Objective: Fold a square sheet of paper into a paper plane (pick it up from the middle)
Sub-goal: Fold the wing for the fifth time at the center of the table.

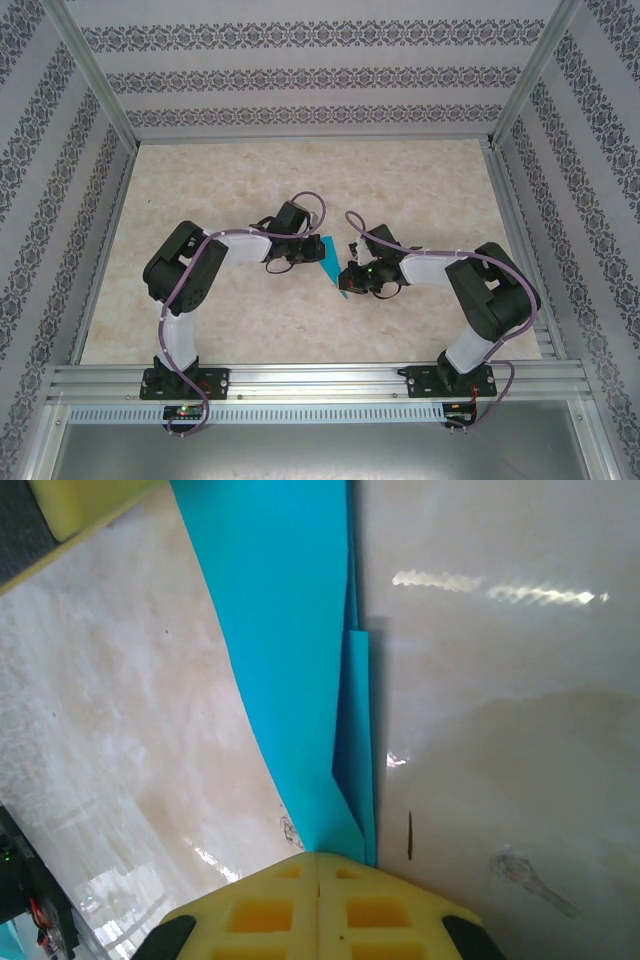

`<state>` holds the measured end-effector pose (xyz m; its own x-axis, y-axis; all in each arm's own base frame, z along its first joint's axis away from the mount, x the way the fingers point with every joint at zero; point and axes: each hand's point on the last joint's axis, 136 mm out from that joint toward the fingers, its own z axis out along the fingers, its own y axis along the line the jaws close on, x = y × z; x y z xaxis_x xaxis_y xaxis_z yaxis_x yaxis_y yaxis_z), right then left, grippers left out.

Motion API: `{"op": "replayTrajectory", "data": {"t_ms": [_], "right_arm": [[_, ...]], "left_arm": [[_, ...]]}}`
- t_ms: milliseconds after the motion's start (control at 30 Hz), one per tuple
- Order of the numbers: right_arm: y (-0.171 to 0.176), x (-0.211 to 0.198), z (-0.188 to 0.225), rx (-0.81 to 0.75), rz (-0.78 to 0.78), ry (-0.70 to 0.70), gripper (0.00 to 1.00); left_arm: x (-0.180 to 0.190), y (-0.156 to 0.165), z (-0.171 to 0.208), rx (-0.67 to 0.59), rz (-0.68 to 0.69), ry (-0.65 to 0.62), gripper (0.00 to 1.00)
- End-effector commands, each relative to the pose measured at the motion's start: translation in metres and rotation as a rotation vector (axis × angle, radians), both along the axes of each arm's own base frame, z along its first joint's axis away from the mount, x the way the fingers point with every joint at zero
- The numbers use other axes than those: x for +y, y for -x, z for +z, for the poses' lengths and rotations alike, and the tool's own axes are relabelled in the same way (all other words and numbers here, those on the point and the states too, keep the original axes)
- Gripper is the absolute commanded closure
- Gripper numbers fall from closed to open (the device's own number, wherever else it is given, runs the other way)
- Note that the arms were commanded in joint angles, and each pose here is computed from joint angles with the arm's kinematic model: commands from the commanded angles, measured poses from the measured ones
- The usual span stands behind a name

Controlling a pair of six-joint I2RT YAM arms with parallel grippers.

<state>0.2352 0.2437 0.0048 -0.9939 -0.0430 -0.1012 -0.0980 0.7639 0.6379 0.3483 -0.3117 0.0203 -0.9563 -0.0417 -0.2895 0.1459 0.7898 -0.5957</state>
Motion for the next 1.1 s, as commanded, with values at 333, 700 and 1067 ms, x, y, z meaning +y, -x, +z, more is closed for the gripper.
{"op": "replayTrajectory", "data": {"t_ms": [333, 700, 1067], "right_arm": [[0.068, -0.064, -0.07, 0.243, -0.011, 0.372, 0.96], [0.069, -0.065, -0.071, 0.245, -0.009, 0.376, 0.96], [0.067, -0.065, -0.069, 0.239, -0.009, 0.379, 0.97]], "left_arm": [[0.077, -0.052, -0.026, -0.054, 0.145, -0.156, 0.9], [0.097, -0.069, -0.024, -0.122, 0.169, -0.111, 0.89], [0.113, -0.084, -0.017, -0.152, 0.21, -0.114, 0.89]]}}
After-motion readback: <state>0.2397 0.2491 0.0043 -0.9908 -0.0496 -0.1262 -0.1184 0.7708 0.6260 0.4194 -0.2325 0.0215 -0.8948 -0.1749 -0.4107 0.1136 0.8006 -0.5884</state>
